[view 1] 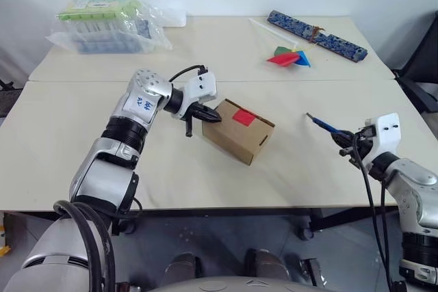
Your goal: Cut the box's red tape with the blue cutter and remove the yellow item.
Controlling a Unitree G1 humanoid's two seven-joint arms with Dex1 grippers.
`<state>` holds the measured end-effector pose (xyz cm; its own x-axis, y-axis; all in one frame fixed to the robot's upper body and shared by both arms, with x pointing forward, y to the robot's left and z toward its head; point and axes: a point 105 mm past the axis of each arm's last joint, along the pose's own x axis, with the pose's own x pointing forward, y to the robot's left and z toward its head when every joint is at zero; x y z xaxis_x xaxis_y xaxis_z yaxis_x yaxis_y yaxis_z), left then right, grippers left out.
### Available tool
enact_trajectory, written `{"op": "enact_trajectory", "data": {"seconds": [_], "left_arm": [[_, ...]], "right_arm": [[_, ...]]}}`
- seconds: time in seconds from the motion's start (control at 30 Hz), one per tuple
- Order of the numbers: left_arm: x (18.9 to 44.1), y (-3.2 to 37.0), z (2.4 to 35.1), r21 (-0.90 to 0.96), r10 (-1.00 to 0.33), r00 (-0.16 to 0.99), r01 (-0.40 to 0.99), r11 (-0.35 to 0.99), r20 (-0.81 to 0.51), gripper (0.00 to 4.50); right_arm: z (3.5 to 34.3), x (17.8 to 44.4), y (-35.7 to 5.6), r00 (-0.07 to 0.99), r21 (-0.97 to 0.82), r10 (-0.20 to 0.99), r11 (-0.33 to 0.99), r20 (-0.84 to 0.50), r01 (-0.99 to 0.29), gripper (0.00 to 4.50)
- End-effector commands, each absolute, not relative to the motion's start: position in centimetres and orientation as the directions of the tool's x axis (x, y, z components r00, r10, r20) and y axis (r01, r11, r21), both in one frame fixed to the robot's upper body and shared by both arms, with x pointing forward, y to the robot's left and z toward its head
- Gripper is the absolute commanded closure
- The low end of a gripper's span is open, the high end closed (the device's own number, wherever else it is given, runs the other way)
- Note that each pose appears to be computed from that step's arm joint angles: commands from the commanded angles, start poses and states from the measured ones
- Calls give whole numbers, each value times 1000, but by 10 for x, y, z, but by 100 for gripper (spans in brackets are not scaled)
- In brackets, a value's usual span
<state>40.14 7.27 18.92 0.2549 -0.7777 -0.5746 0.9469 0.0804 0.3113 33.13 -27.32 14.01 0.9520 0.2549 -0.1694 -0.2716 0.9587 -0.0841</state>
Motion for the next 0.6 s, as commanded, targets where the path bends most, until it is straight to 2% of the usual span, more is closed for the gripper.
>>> {"op": "enact_trajectory", "data": {"seconds": [0.03,0.1,0.4,0.53,0.6], "left_arm": [[398,79,160,252,-728,228,965,78,-647,450],[397,79,160,252,-729,227,965,77,-646,450],[394,78,158,253,-734,221,965,69,-642,450],[394,77,158,252,-737,217,965,66,-640,450],[394,77,158,253,-738,217,965,65,-639,450]], "right_arm": [[110,324,-285,939,-146,195,959,-282,-243,434],[99,320,-290,934,-184,166,955,-317,-232,434],[126,309,-294,950,-268,178,931,-258,-247,140],[155,301,-291,951,-327,215,903,-220,-280,9],[170,298,-286,948,-352,246,885,-201,-304,4]]}}
